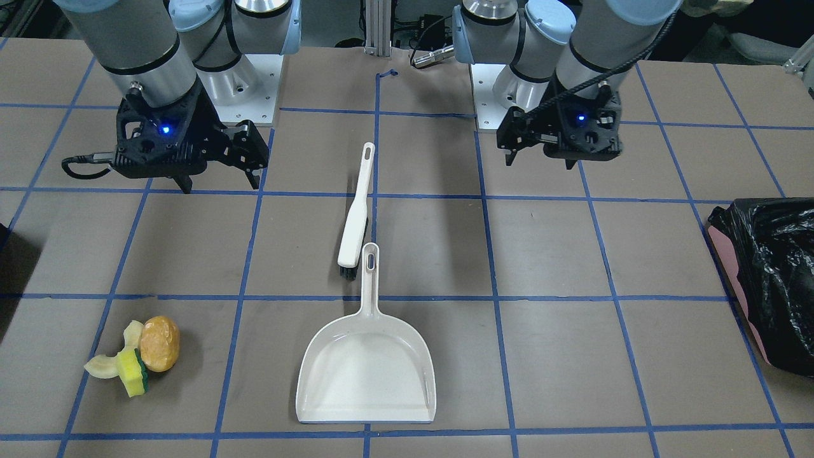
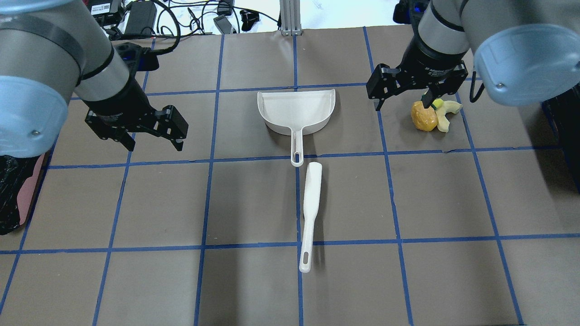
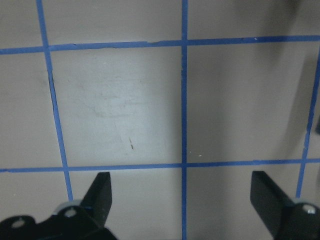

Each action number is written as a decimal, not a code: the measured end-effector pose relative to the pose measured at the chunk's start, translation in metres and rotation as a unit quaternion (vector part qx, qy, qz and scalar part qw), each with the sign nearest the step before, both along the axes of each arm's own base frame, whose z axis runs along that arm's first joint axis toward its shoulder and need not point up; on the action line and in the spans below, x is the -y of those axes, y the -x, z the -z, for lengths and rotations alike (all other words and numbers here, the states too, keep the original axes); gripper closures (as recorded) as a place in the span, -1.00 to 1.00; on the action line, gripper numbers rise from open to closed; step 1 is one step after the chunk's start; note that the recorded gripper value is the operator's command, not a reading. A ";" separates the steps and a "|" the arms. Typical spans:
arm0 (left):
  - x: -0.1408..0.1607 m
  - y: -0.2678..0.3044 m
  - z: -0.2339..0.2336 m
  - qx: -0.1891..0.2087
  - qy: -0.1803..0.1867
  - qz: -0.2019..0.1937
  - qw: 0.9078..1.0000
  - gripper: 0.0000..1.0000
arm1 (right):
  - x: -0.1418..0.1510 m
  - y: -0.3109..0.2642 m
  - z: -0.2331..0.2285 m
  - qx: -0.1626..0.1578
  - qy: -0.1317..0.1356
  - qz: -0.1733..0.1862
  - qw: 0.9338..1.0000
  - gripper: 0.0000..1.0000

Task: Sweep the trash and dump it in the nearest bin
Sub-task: 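Reach the right gripper to the dustpan handle while the left reaches the brush, then close both grippers on the dustpan and brush handles and lift them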

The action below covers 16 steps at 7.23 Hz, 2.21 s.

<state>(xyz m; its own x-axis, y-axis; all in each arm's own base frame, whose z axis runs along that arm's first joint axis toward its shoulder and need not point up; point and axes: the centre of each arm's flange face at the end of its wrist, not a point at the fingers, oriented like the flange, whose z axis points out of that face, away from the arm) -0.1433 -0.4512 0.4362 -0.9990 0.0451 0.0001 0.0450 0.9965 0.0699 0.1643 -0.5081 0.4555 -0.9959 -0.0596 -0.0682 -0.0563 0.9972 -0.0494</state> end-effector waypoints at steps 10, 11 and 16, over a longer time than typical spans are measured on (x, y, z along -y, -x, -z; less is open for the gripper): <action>-0.150 0.193 0.149 -0.034 0.002 0.025 0.999 -0.91 | 0.067 -0.181 0.132 0.001 0.007 -0.024 1.000 -0.81; -0.157 0.201 0.160 -0.032 -0.005 0.023 0.999 -0.89 | 0.063 -0.189 0.152 -0.002 0.000 -0.031 1.000 -0.81; -0.174 0.237 0.199 -0.026 -0.009 0.024 0.999 -0.80 | 0.040 -0.192 0.203 -0.033 -0.038 -0.042 0.998 -0.79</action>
<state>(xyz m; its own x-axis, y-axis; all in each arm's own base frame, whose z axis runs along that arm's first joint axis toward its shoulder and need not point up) -0.3798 -0.2774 0.2367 -0.9942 0.0933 0.0535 0.0976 0.9916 0.0848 0.3558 -0.5485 0.2530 -0.9900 -0.1408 -0.0095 -0.1410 0.9895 0.0322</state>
